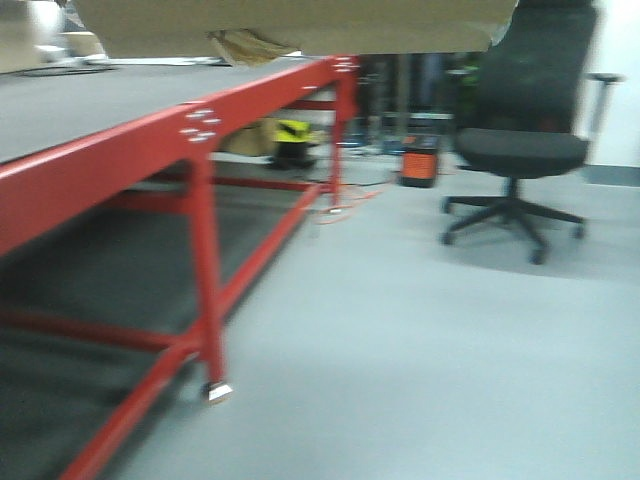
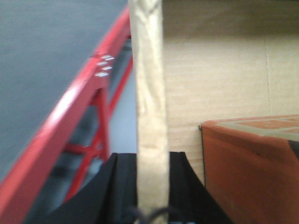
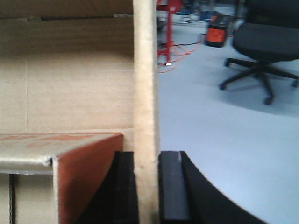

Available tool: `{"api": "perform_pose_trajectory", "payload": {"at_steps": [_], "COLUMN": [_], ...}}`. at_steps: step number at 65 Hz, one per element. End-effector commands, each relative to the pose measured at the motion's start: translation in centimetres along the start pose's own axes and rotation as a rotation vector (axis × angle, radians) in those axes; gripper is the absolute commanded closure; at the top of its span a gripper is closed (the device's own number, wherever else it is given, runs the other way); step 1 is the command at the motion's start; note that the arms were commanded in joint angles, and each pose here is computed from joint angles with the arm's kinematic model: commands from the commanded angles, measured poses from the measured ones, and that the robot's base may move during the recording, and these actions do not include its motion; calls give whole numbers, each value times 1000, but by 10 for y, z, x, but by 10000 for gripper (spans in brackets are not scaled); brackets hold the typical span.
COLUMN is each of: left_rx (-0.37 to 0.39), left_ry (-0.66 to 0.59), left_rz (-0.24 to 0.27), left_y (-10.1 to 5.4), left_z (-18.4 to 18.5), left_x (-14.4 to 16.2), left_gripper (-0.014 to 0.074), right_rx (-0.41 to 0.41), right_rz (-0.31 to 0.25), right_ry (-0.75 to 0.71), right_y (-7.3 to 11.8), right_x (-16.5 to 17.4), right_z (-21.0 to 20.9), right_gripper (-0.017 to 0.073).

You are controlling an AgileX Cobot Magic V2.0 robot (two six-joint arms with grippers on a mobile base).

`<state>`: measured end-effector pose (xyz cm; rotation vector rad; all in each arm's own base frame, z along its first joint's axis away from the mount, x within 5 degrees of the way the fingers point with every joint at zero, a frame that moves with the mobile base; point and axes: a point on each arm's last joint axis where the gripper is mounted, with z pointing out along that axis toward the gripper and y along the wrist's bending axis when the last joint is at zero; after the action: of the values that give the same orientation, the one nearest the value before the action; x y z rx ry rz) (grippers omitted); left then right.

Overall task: Stack two boxes on right shelf middle
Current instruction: 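Drive and turn toward the steel shelf with blue bins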

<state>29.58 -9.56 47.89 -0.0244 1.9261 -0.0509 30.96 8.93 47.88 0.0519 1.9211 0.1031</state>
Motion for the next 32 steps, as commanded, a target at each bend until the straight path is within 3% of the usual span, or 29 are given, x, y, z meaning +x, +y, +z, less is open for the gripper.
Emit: {"api": "perform_pose_trajectory", "payload": {"at_steps": [1, 32], "left_rx": [11, 8], "left_ry": [-51, -52], "left_rz": [-1, 2], "left_y": [2, 2], "left_z": [-8, -8], "left_x": [-8, -8], "left_gripper": [704, 704], "right_rx": [1, -1], "right_rz": [-18, -18], "right_ry": [-85, -87], "right_y": [-4, -4], "right_x": [-12, -12], "right_z": [-8, -8], "right_gripper": [712, 712]}}
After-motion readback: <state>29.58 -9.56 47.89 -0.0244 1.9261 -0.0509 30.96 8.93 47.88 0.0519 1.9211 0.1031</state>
